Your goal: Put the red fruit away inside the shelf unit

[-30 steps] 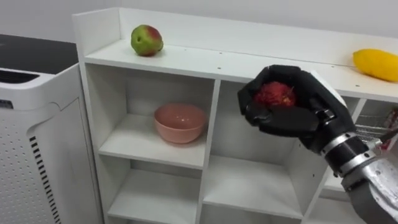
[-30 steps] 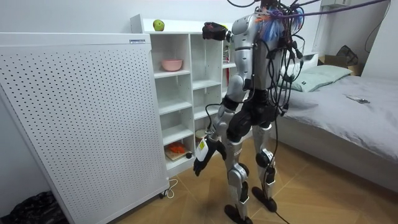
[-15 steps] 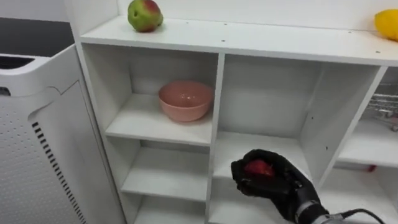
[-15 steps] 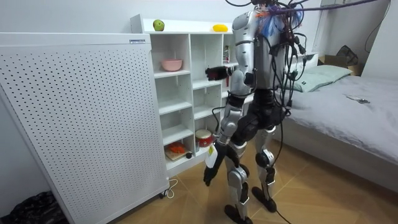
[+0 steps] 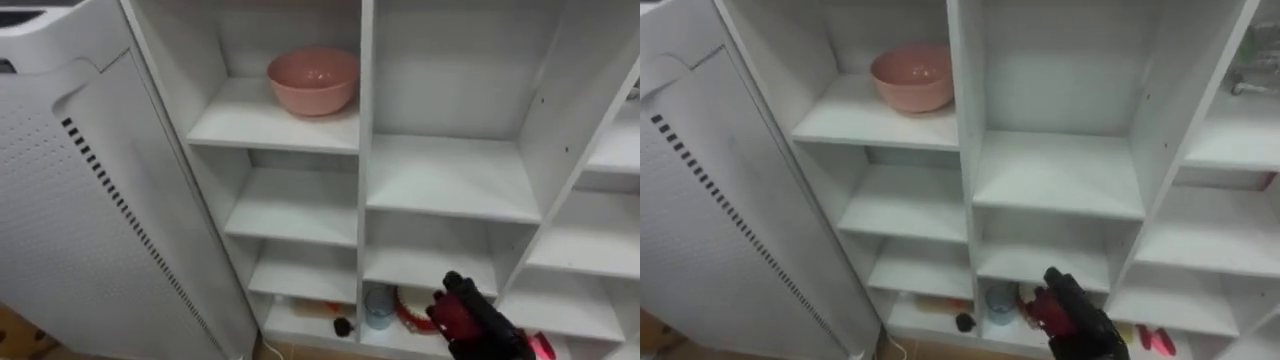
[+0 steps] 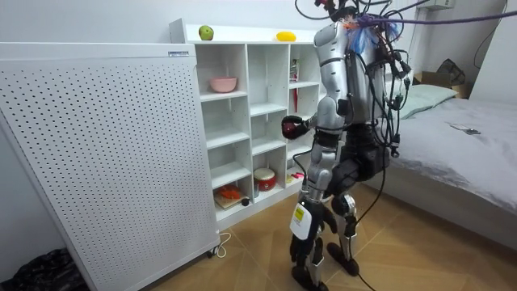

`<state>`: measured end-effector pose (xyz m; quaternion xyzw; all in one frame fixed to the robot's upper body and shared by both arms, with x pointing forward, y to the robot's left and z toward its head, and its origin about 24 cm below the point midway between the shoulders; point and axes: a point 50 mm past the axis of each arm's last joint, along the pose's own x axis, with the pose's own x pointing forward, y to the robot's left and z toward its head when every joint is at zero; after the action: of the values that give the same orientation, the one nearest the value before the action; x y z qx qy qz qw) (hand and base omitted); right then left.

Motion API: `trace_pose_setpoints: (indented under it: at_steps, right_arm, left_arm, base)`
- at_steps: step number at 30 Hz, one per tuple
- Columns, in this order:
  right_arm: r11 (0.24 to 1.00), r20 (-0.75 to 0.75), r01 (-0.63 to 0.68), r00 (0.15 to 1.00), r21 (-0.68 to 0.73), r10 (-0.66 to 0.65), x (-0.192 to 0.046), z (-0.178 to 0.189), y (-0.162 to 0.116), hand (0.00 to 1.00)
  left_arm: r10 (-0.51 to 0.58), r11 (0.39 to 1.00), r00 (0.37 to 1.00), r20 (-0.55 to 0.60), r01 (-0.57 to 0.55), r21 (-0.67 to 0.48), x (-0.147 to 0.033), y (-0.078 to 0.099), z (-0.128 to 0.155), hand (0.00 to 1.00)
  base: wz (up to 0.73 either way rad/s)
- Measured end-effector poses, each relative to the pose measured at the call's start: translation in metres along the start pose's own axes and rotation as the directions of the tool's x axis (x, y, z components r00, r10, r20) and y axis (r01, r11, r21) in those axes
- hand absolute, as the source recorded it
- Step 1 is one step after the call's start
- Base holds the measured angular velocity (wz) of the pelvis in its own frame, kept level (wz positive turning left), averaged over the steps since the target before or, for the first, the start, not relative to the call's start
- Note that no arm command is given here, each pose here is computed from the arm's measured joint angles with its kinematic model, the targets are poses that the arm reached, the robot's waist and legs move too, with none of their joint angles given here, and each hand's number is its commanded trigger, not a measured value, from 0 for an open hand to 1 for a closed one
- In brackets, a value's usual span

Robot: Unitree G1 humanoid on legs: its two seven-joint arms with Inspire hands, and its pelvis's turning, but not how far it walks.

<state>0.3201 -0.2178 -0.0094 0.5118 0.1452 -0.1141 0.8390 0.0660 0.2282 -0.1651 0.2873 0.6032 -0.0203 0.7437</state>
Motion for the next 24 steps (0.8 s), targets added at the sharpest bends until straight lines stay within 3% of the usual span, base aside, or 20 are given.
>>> trace_pose_setpoints:
  at_steps: [6,14,24]
  right_arm:
    - [0.990,0.035,-0.024,0.999,0.136,0.020,0.008,0.012,0.014,1.00]
    - [0.986,0.103,-0.106,0.990,0.130,0.093,0.018,0.042,0.048,1.00]
    - [0.966,0.199,-0.191,0.968,0.173,0.155,0.018,0.073,0.075,1.00]
  left_arm:
    - [0.001,1.000,0.998,0.057,0.000,-0.014,-0.001,0.002,0.013,0.00]
    - [-0.026,0.997,0.995,0.099,0.034,-0.076,-0.002,-0.001,0.026,0.00]
    - [-0.045,0.996,0.989,0.140,0.056,-0.075,-0.004,-0.002,0.034,0.00]
  base:
    - [0.08]
    - [0.03]
    - [0.03]
